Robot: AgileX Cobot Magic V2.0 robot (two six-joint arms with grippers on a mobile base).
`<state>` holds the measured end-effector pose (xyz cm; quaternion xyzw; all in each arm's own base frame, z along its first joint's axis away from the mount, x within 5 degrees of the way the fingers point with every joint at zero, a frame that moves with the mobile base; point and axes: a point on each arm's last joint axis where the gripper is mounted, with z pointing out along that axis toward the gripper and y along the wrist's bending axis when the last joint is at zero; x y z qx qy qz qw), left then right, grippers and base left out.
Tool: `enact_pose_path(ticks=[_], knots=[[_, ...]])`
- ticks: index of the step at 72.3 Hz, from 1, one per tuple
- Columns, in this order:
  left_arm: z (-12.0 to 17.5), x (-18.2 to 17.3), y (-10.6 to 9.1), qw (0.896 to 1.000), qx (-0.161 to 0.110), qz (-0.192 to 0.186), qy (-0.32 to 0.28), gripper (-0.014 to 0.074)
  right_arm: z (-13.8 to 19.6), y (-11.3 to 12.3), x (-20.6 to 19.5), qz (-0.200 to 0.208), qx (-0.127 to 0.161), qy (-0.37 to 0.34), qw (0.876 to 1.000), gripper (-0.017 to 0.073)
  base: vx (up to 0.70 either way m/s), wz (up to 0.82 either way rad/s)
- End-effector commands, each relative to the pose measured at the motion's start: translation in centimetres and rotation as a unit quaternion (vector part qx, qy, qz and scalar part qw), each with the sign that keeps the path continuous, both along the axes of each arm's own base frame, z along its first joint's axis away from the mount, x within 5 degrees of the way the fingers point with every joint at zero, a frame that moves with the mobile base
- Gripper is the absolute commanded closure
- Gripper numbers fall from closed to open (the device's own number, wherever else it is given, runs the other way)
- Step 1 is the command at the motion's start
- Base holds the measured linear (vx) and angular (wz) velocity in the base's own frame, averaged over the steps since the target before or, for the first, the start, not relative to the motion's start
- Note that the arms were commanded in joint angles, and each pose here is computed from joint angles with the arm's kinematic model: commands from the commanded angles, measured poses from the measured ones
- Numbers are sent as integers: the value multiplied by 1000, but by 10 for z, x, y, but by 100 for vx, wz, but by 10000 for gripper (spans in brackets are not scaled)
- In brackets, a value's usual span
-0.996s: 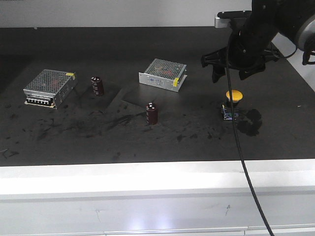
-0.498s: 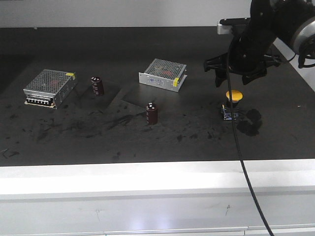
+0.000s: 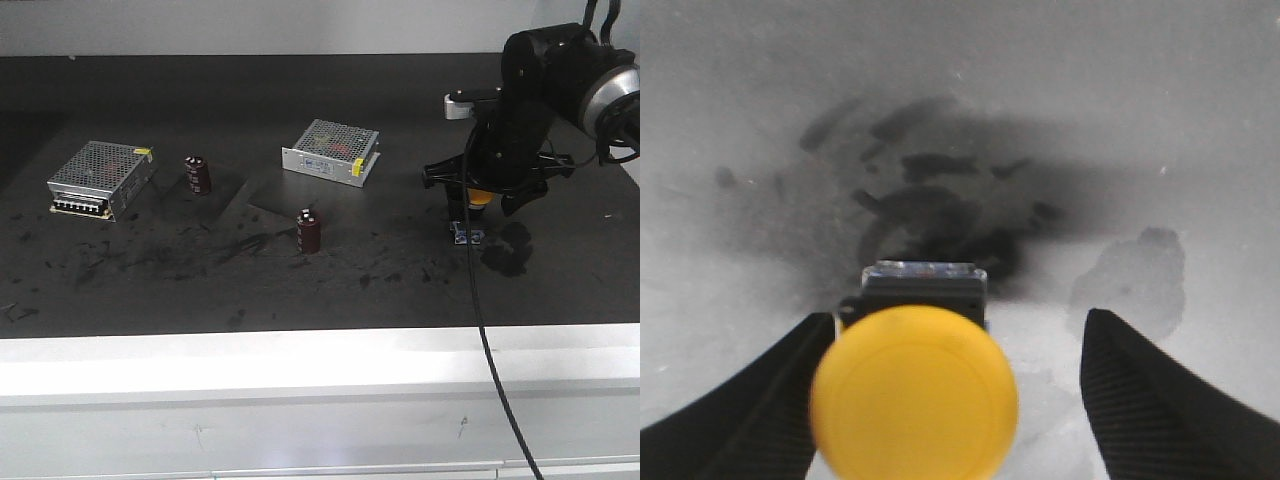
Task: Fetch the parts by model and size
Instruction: 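Lower the right gripper and grasp the yellow-capped switch, then lift the yellow-capped switch with the right gripper and retract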
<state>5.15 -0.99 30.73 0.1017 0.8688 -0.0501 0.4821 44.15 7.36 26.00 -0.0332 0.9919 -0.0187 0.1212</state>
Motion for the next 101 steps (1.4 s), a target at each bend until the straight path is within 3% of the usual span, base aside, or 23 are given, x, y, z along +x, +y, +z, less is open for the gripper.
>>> enact_pose_path(ticks=[1, 13, 34, 50, 66, 83, 95, 101], knots=[[12, 2, -1, 999, -12, -3, -40, 600, 33, -3, -7, 1, 8, -41, 999, 78, 0, 0], [12, 2, -1, 999, -12, -3, -40, 600, 33, -3, -7, 4, 6, -40, 999, 165, 0, 0], [12, 2, -1, 999, -12, -3, -40, 600, 49, -5, -13, 18, 2, -61, 998, 573, 0, 0], [12, 2, -1, 999, -12, -3, -40, 600, 105, -9, -37, 33, 11, -142, 989, 569, 0, 0], [12, 2, -1, 999, -12, -3, -40, 600, 147, -17, -81, 48, 16, -252, 966, 569, 0, 0], [12, 2, -1, 999, -12, -3, -40, 600, 143, -26, -144, 55, 33, -325, 944, 569, 0, 0], [12, 2, -1, 999, -12, -3, -40, 600, 135, -34, -199, 59, 43, -398, 915, 569, 0, 0], [12, 2, -1, 999, -12, -3, -40, 600, 124, -38, -224, 58, 54, -412, 908, 569, 0, 0]])
